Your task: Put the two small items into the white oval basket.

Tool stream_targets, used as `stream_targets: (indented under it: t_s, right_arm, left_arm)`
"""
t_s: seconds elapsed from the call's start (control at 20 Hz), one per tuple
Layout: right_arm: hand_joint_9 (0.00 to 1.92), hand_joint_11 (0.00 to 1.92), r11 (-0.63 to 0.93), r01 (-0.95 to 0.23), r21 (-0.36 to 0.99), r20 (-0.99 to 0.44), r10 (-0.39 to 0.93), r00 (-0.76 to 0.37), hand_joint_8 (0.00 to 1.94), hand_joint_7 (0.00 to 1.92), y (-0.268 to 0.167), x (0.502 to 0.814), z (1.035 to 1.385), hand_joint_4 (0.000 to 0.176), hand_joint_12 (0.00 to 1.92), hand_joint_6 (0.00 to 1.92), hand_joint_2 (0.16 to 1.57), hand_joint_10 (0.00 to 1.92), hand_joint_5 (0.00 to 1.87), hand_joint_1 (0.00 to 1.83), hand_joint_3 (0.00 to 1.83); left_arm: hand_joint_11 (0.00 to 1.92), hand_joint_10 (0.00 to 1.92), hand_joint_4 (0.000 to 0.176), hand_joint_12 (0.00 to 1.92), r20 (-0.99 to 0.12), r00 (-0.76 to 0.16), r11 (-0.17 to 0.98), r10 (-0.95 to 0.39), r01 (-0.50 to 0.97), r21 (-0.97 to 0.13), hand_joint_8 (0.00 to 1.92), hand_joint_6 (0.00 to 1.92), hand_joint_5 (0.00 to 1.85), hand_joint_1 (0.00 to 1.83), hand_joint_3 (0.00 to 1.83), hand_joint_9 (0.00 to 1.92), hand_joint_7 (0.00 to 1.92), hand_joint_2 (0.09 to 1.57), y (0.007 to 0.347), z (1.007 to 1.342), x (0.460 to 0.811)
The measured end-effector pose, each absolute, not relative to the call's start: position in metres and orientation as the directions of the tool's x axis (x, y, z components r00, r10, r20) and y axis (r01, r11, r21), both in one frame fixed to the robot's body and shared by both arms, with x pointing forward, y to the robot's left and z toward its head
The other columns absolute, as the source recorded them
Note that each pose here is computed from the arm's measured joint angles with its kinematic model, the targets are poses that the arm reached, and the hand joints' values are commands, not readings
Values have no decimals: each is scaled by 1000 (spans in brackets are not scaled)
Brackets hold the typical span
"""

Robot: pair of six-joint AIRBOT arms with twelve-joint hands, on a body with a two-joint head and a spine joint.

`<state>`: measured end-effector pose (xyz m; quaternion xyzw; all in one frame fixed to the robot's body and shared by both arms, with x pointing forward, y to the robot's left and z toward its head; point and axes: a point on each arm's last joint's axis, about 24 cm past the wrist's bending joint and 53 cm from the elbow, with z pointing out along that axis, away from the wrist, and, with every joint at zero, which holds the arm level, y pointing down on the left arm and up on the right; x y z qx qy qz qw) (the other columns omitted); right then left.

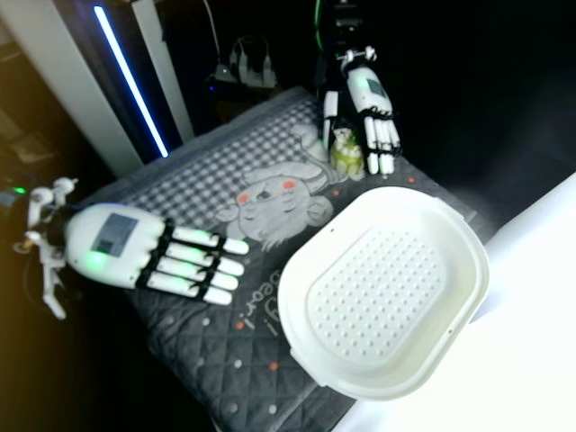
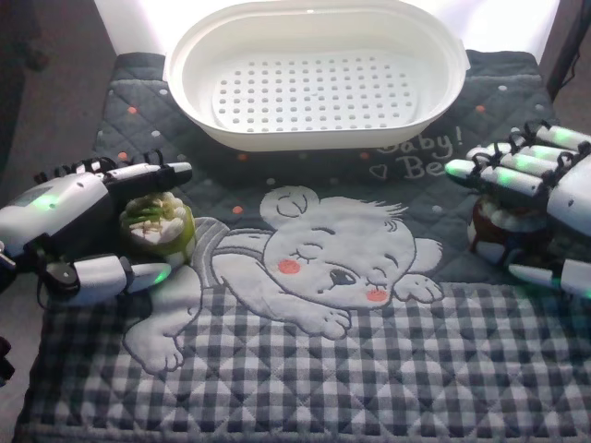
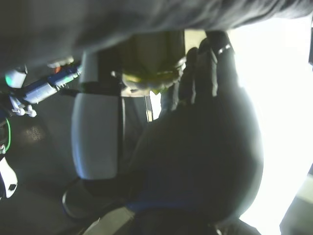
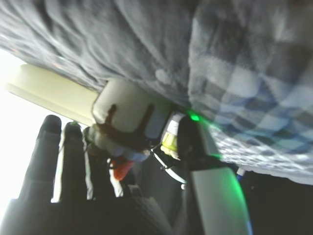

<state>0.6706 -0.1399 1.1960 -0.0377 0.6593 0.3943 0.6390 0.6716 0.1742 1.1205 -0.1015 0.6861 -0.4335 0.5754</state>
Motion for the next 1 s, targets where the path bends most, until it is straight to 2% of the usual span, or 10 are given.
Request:
stream_targets:
  t_s: [0.05,0.1,0.15,0.2,0.25,0.35,0.8,0.9,0.95,1.0]
  right_arm:
    - [719,731,688,-550,474,-871,457,-179,1494,716,-141,672,1196,0,1915,1320,1332,1531,449,1145,0]
    - [826,905,687,-548,477,-870,458,-182,1526,751,-141,672,1195,0,1920,1488,1319,1660,502,1144,0]
    - [842,934,684,-551,479,-869,457,-189,1499,778,-137,671,1193,0,1921,1460,1293,1712,578,1154,0]
    - [879,991,683,-550,480,-869,456,-192,1493,799,-137,671,1192,0,1921,1394,1274,1759,625,1169,0]
    - [753,797,683,-549,481,-868,457,-192,1506,769,-137,671,1192,0,1921,1401,1273,1804,651,1154,0]
    - [826,881,676,-553,488,-863,468,-190,1504,784,-135,669,1195,0,1921,1385,1266,1751,653,1162,0]
    - [744,674,647,-613,454,-842,536,-58,1376,762,-148,661,1257,0,1920,1398,1246,1587,631,1320,0]
    - [941,983,627,-654,423,-835,550,-12,1438,831,-142,661,1282,0,1921,1367,1248,1700,660,1189,0]
    - [1059,1171,617,-669,414,-823,568,15,1586,796,-138,668,1295,0,1921,1272,1256,1877,683,1202,1]
    - [988,1115,617,-665,422,-815,579,21,1702,736,-137,675,1301,0,1921,1285,1278,1912,663,1187,11]
  left_arm:
    - [316,1574,0,1875,-701,-315,603,-640,360,-712,227,60,763,1523,0,525,583,1236,174,1122,672]
    - [373,1604,0,1904,-701,-314,602,-640,361,-712,531,1242,595,1363,2,556,511,1293,174,1122,673]
    - [424,1619,0,1910,-695,-317,597,-645,359,-717,1461,1471,628,1299,5,558,507,1313,174,1123,673]
    - [421,1633,0,1910,-697,-315,595,-644,365,-716,1662,1537,626,1284,2,549,493,1325,172,1125,673]
    - [445,1655,0,1919,-700,-315,597,-642,368,-713,1217,1593,533,1303,0,535,321,1332,172,1125,673]
    - [548,1677,0,1921,-702,-313,596,-639,376,-710,1775,1543,599,1274,2,523,455,1344,170,1128,672]
    - [598,1796,0,1921,-720,-191,535,-668,549,-642,1567,1536,556,1111,0,538,666,1319,162,1203,667]
    - [666,1726,0,1921,-723,-156,528,-673,584,-617,1588,1535,555,1099,1,564,648,1325,160,1224,673]
    - [564,1663,0,1921,-708,-121,524,-696,589,-615,1298,1499,622,1040,0,453,373,1304,164,1238,684]
    - [518,1672,0,1921,-702,-103,524,-704,591,-613,1597,1492,601,1077,1,426,537,1328,165,1246,691]
